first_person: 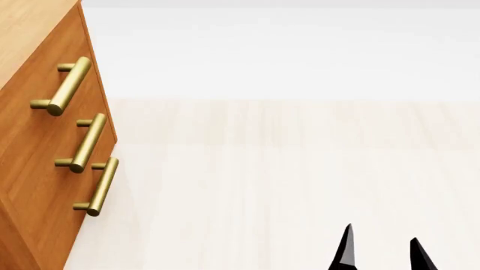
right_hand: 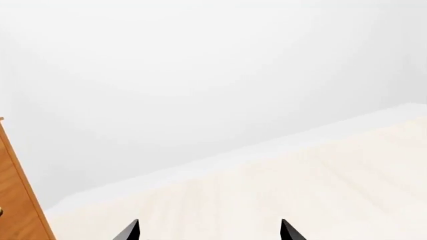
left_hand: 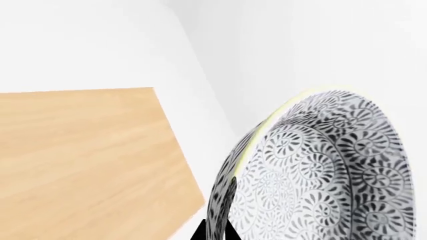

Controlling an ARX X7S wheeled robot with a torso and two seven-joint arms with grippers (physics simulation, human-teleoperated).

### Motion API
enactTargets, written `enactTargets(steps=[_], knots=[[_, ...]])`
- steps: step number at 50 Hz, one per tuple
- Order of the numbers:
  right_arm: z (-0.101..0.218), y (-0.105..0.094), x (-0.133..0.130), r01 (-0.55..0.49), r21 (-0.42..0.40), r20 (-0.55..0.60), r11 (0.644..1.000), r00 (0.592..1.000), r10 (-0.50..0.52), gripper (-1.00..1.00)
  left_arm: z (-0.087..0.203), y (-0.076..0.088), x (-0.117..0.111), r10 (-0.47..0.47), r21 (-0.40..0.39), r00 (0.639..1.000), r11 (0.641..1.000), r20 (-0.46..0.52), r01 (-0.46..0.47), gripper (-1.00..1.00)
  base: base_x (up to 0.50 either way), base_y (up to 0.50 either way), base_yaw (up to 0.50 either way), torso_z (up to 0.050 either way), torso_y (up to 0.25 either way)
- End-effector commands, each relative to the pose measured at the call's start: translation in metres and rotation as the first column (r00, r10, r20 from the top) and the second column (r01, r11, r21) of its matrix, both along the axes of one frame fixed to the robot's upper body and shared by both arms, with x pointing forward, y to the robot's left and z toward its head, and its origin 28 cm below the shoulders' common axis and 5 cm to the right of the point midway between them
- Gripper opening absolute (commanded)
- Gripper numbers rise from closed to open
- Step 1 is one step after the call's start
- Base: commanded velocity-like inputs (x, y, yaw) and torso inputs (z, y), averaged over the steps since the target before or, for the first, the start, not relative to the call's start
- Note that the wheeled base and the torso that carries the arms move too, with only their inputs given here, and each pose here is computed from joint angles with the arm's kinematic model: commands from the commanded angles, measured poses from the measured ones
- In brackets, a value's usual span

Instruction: Put the bowl on top of the cabinet.

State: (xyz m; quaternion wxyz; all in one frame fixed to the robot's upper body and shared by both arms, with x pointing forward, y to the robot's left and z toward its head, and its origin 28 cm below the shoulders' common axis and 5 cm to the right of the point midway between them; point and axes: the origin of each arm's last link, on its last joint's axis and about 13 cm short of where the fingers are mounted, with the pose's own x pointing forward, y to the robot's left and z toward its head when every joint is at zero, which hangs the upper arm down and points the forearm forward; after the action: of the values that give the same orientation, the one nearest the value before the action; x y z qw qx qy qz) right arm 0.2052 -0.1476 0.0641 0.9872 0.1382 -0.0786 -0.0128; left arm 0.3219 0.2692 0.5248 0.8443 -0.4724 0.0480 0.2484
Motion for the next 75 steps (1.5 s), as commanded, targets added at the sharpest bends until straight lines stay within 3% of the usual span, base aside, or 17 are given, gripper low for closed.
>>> enactTargets(steps=[1,7,14,20,30,38,59,75], knots=[[0.0,0.0,0.001,0.001,-0.007,0.014,1.0,1.0,-0.001,1.0,0.01,-0.007,-0.006,0.015,-0.008,0.998,1.0,0.058,-0.014,-1.0,0.0,0.0,0.0,0.0,0.0],[0.0,-0.001,0.001,0.006,-0.007,0.016,1.0,1.0,-0.006,1.0,0.007,-0.004,-0.007,0.043,-0.025,0.998,0.999,0.056,-0.041,-1.0,0.0,0.0,0.0,0.0,0.002],[-0.001,0.0,0.003,0.007,-0.012,0.012,1.0,1.0,-0.007,1.0,0.0,0.003,-0.012,0.138,-0.072,0.989,0.988,0.053,-0.134,-1.0,0.0,0.0,0.0,0.0,0.0],[-0.002,0.001,0.004,0.009,-0.015,0.006,1.0,1.0,-0.009,1.0,-0.006,0.007,-0.005,0.068,-0.108,0.996,0.992,0.06,-0.061,-1.0,0.0,0.0,0.0,0.002,0.0],[-0.002,0.002,0.007,0.008,-0.017,-0.001,1.0,1.0,-0.008,1.0,-0.013,0.013,-0.009,0.199,-0.151,0.98,0.969,0.022,-0.194,-1.0,0.0,0.0,0.0,0.0,0.001],[-0.003,0.001,0.007,0.011,-0.016,-0.004,1.0,1.0,-0.011,1.0,-0.015,0.012,-0.006,0.212,-0.155,0.977,0.966,0.028,-0.205,-1.0,0.0,0.0,0.0,0.0,0.0],[-0.003,0.001,0.008,0.013,-0.017,-0.007,1.0,1.0,-0.013,1.0,-0.019,0.015,-0.016,0.387,-0.158,0.922,0.909,-0.019,-0.385,-1.0,0.0,0.0,0.0,0.0,0.0],[-0.002,0.0,0.008,0.013,-0.01,-0.004,1.0,1.0,-0.014,1.0,-0.023,0.019,-0.007,0.425,-0.165,0.902,0.887,-0.075,-0.431,-1.0,0.0,0.0,0.0,0.0,0.001]])
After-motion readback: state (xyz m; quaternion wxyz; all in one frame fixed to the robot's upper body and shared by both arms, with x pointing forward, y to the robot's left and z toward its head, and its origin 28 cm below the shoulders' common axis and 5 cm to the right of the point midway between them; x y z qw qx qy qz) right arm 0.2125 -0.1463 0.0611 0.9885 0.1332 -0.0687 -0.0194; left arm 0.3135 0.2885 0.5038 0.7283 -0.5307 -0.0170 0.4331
